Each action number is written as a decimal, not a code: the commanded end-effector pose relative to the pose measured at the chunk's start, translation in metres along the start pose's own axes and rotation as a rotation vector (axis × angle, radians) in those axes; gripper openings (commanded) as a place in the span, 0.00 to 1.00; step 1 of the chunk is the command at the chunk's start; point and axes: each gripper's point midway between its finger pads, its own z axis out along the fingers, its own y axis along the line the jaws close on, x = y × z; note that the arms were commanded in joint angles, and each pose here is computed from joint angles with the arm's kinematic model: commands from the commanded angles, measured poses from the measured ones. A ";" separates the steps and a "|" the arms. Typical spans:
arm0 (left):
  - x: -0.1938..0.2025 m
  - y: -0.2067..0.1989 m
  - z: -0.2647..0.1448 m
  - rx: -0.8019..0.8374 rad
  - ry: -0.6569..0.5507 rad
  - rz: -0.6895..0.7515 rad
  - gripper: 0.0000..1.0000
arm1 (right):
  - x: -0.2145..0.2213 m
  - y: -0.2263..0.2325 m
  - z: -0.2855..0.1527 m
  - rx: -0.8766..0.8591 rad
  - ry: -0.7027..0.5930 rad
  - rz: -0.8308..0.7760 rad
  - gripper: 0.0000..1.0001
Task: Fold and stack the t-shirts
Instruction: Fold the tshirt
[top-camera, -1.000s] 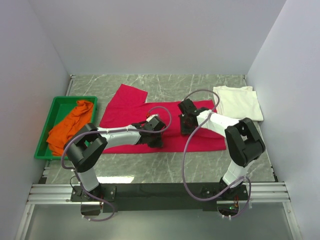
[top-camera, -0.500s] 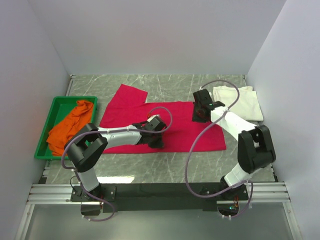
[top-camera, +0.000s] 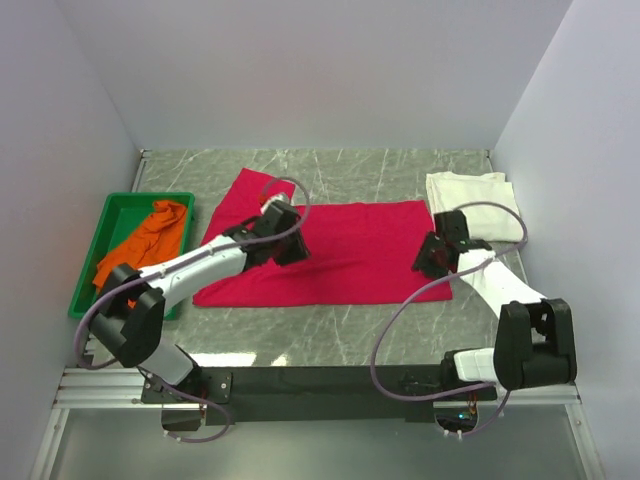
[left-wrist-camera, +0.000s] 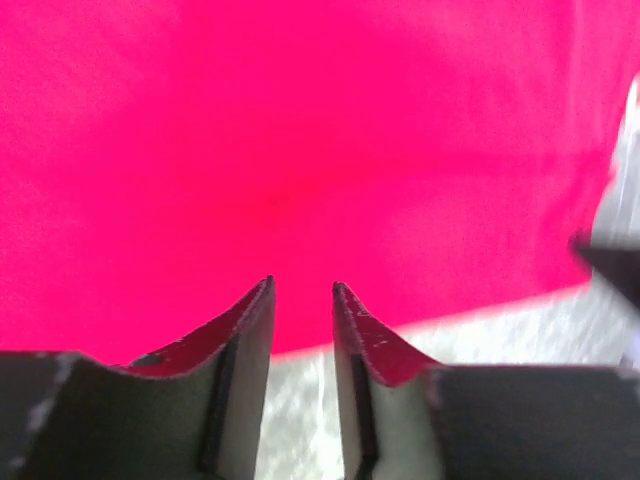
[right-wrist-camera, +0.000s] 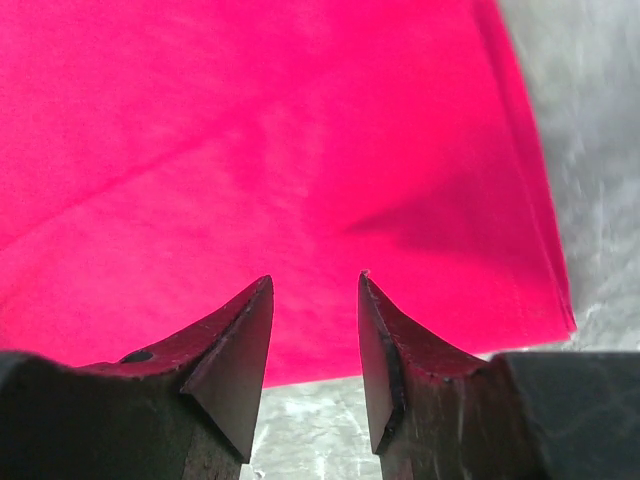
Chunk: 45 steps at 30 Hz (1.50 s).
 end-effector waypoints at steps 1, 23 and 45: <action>-0.037 0.020 0.008 -0.061 -0.063 -0.011 0.34 | 0.003 -0.003 0.001 -0.079 -0.009 0.115 0.47; -0.085 0.100 0.095 -0.297 -0.061 -0.119 0.23 | 0.044 -0.077 0.021 0.030 0.111 0.399 0.46; -0.159 0.060 -0.002 -0.172 -0.294 -0.146 0.68 | -0.003 -0.052 -0.013 -0.017 -0.125 0.276 0.49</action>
